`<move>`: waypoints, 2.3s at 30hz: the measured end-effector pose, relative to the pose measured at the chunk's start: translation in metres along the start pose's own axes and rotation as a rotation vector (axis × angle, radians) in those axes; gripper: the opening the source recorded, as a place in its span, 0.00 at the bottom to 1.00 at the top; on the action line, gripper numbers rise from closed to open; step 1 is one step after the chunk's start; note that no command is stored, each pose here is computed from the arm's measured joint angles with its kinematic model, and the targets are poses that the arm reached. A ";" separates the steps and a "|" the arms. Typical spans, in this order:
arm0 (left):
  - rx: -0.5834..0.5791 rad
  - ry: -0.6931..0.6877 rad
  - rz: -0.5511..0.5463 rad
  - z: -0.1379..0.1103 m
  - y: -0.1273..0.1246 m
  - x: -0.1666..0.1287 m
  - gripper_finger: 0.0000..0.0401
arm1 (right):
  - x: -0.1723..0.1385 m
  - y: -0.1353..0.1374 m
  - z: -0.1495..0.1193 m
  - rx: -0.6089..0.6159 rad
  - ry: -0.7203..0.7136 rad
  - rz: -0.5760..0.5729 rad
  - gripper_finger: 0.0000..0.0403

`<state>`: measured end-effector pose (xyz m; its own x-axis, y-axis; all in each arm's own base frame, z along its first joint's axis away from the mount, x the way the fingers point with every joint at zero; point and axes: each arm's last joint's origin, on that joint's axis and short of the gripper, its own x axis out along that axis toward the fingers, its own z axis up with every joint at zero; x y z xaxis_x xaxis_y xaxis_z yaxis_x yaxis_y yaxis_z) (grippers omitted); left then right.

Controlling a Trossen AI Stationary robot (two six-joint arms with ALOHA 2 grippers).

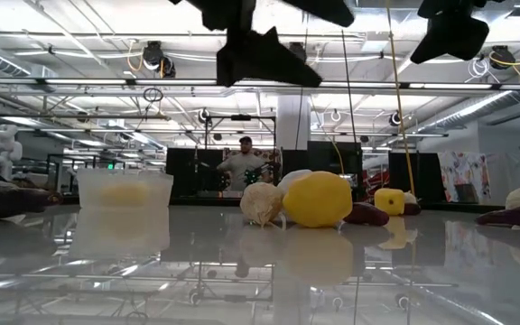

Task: Sort produce into baskets
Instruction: Put the yellow lemon into the white bin

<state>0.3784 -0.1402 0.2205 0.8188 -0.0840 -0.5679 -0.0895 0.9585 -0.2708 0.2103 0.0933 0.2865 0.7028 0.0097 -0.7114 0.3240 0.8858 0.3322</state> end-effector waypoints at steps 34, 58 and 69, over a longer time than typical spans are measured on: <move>-0.034 0.042 0.254 -0.028 0.031 0.044 0.80 | -0.003 0.008 -0.003 0.167 -0.073 0.001 0.71; -0.036 0.078 0.231 -0.047 0.037 0.068 0.80 | -0.003 0.008 -0.002 0.195 -0.079 0.000 0.71; -0.040 0.103 0.189 -0.048 0.035 0.068 0.66 | -0.003 0.007 -0.002 0.203 -0.101 -0.014 0.71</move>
<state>0.4039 -0.1251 0.1345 0.7232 0.0669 -0.6874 -0.2599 0.9485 -0.1811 0.2093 0.1007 0.2900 0.7536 -0.0576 -0.6549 0.4483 0.7736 0.4479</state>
